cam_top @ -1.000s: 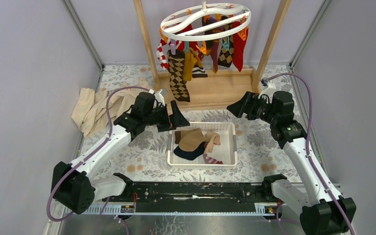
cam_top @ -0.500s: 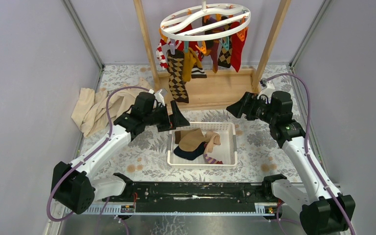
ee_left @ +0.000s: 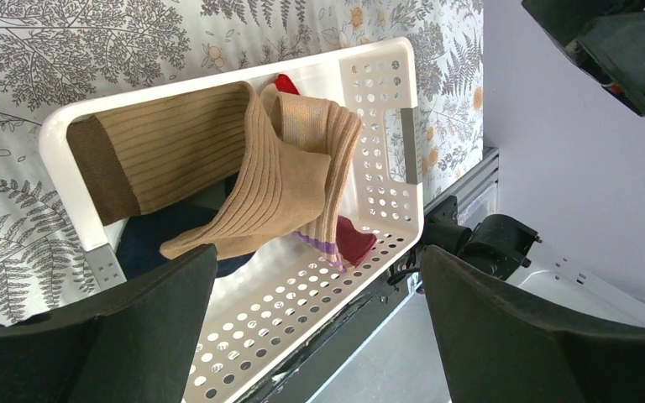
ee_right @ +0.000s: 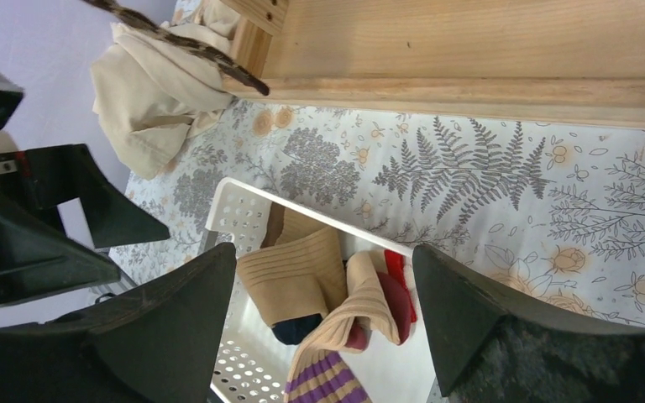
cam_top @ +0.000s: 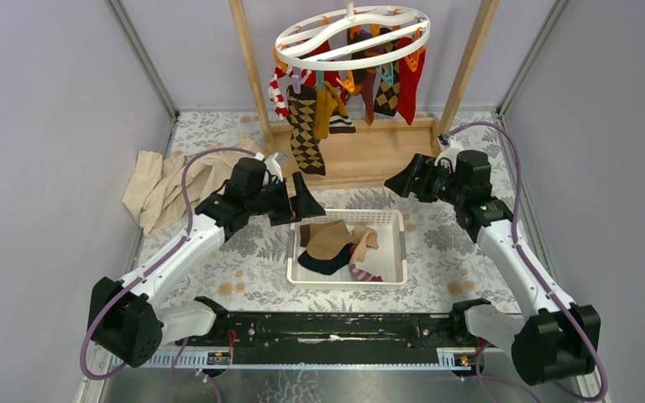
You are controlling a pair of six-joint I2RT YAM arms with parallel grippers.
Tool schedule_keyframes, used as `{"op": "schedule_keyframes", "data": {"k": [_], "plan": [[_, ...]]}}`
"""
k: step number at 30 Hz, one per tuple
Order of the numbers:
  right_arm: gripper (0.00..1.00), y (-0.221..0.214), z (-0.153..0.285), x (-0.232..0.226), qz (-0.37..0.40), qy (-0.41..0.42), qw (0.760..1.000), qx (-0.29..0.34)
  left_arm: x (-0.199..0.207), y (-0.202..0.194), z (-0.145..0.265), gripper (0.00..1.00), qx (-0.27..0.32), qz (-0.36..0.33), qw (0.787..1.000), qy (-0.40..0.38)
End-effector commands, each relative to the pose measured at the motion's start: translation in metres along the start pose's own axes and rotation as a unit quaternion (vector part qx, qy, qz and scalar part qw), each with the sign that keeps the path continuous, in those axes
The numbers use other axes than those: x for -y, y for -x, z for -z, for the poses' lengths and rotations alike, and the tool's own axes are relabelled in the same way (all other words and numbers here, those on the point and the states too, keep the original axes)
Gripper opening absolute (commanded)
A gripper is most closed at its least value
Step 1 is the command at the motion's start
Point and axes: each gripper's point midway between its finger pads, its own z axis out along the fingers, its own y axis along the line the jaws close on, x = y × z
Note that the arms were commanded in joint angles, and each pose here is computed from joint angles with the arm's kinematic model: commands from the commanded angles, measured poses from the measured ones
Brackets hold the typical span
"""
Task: Remove the socks clipped to the hanger
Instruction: Remove the sock from the hanger.
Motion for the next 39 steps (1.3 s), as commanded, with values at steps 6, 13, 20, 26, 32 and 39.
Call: {"op": "schedule_keyframes", "data": {"k": [6, 13, 20, 26, 32, 39], "plan": [[0.84, 0.060, -0.029, -0.003, 0.024, -0.009, 0.998, 0.061, 0.010, 0.015, 0.005, 0.99, 0.023, -0.041, 0.999, -0.002], [0.84, 0.086, -0.053, 0.007, 0.033, -0.029, 0.996, 0.074, 0.008, 0.016, 0.001, 0.99, 0.024, -0.048, 0.999, -0.002], [0.85, 0.095, -0.072, 0.017, 0.031, -0.037, 0.996, 0.073, 0.007, 0.021, -0.005, 0.99, 0.028, -0.053, 0.998, -0.002], [0.85, 0.100, -0.084, 0.026, 0.030, -0.045, 0.996, 0.074, 0.009, 0.025, -0.008, 0.99, 0.035, -0.058, 0.998, -0.009], [0.85, 0.104, -0.089, 0.030, 0.027, -0.043, 0.996, 0.075, 0.008, 0.026, -0.011, 0.99, 0.035, -0.056, 0.998, -0.009], [0.85, 0.100, -0.091, 0.033, 0.024, -0.041, 0.996, 0.073, 0.013, 0.030, -0.009, 0.99, 0.046, -0.059, 0.997, -0.019]]}}
